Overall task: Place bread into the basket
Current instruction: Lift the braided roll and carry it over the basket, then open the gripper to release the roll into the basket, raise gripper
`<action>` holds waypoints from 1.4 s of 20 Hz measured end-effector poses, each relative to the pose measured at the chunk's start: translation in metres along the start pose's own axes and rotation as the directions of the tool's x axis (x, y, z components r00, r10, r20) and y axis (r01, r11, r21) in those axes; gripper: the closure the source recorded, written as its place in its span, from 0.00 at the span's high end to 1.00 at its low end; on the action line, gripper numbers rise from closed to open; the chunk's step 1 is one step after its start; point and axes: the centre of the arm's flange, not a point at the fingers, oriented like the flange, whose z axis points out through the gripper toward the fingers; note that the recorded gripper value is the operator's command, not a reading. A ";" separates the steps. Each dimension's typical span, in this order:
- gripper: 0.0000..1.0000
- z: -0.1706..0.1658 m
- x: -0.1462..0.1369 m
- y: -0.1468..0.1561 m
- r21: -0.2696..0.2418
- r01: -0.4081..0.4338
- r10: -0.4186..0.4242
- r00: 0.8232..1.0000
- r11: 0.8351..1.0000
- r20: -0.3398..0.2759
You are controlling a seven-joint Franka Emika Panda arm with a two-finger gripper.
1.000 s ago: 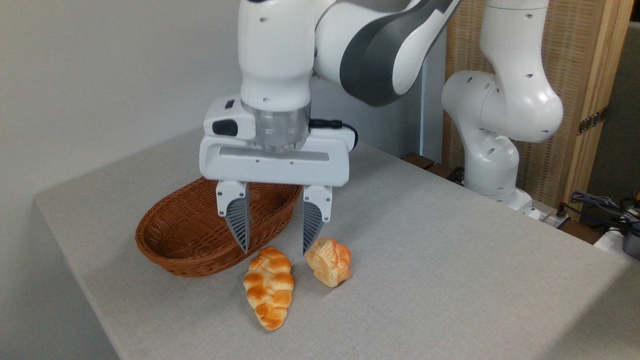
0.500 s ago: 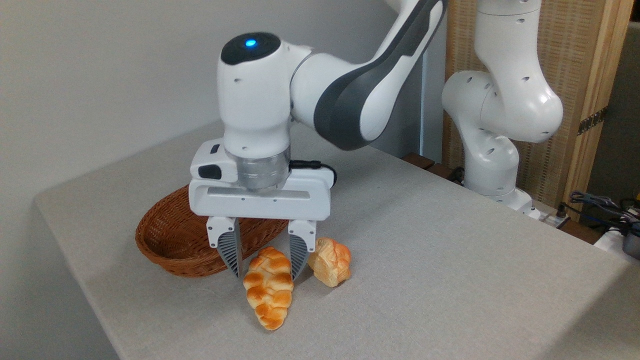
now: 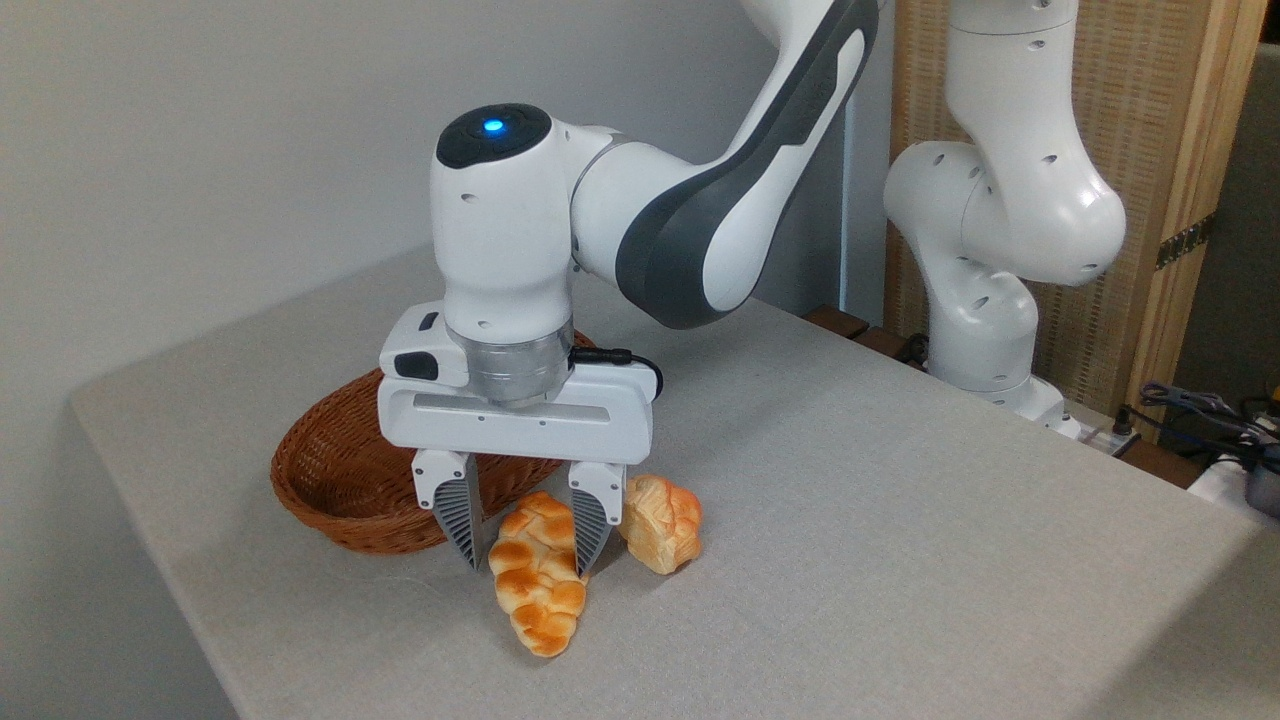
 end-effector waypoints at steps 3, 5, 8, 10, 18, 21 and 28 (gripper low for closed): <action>0.42 0.000 0.000 0.000 0.000 -0.021 0.021 1.000 1.000 0.001; 0.40 0.001 -0.001 0.000 0.000 -0.042 0.042 0.999 0.999 0.003; 0.35 0.002 -0.002 0.000 0.000 -0.054 0.054 0.999 0.999 0.006; 0.32 0.002 -0.002 0.000 0.001 -0.056 0.056 0.998 0.998 0.006; 0.33 -0.023 0.004 0.004 -0.004 -0.104 0.104 0.995 0.995 0.000; 0.34 -0.067 0.018 0.011 0.011 -0.170 0.170 0.985 0.985 -0.026; 0.39 -0.122 0.030 0.057 0.045 -0.314 0.317 0.945 0.948 -0.076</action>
